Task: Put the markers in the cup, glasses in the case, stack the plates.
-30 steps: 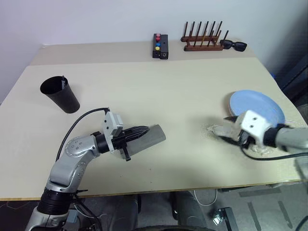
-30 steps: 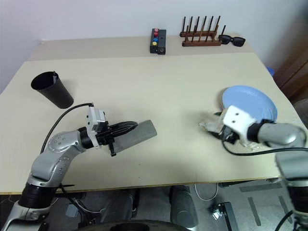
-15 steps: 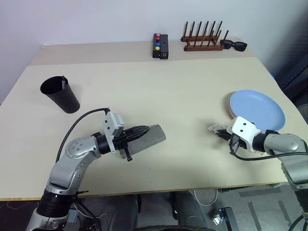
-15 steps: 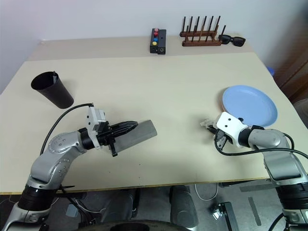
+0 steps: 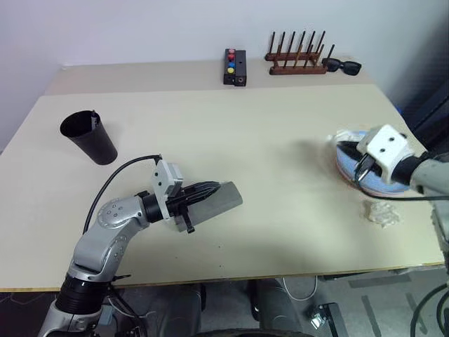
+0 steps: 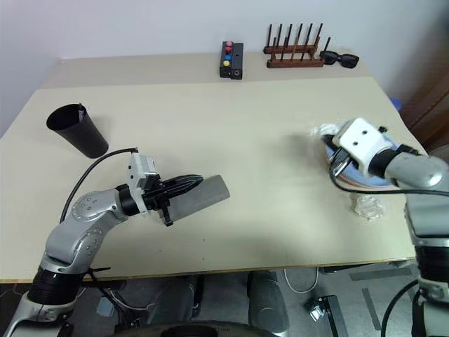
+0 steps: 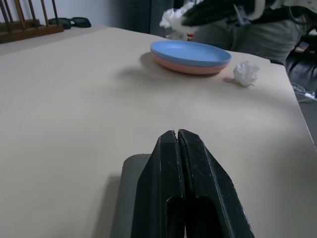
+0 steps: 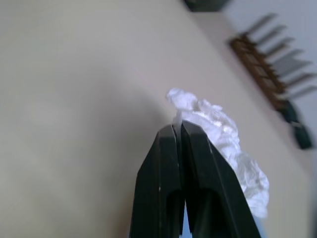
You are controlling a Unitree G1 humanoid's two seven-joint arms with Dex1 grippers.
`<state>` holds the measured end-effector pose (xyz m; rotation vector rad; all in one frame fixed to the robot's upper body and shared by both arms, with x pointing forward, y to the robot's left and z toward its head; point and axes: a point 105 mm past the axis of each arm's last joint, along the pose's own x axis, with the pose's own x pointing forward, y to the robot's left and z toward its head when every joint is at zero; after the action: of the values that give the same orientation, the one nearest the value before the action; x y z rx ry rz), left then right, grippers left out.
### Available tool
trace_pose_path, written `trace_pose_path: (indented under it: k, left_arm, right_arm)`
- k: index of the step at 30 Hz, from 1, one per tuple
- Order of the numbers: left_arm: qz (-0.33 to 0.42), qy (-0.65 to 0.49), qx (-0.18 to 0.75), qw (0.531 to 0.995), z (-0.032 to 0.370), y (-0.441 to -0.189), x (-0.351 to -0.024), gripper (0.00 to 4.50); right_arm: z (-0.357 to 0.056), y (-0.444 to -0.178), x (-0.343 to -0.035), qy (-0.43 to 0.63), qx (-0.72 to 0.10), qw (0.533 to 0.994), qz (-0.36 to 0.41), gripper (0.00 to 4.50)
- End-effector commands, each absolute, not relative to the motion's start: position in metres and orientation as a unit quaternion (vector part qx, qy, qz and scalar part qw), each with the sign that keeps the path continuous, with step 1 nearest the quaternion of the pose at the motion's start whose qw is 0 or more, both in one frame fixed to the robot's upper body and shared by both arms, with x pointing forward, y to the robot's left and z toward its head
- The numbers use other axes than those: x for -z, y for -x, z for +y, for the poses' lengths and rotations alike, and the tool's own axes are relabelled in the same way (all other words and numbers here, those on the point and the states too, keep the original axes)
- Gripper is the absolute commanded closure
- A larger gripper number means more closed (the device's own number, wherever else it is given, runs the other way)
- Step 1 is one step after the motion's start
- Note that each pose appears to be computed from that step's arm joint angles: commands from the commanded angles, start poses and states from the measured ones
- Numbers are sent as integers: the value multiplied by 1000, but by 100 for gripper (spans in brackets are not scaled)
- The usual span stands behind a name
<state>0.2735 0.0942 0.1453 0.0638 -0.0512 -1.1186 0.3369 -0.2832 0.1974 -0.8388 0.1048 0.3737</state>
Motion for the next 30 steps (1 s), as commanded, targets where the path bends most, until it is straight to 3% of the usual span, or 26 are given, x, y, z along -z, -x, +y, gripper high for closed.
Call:
trace_pose_path:
  k: [1, 3, 6, 10, 16, 23, 30]
  left_arm:
    - [-46, -30, 535, 843, 90, -273, -153, 450]
    - [-47, -28, 535, 843, 89, -273, -153, 450]
    - [-48, -26, 535, 843, 86, -273, -154, 450]
    - [-45, -21, 544, 838, 81, -273, -156, 450]
    - [-49, -20, 564, 824, 72, -275, -164, 450]
    - [-62, -26, 599, 798, 60, -269, -179, 450]
    - [-55, -26, 616, 785, 57, -272, -176, 450]
  right_arm:
    - [-317, -341, -188, 413, -107, 900, 88, 448]
    - [-327, -340, -178, 417, -93, 898, 108, 448]
    - [-329, -339, -175, 406, -89, 904, 103, 359]
    - [-330, -333, -179, 411, -84, 903, 91, 161]
    - [-331, -304, -190, 355, -103, 926, 76, 161]
    - [-313, -245, -157, 270, -178, 936, 142, 161]
    - [-330, -225, -126, 260, -144, 933, 202, 161]
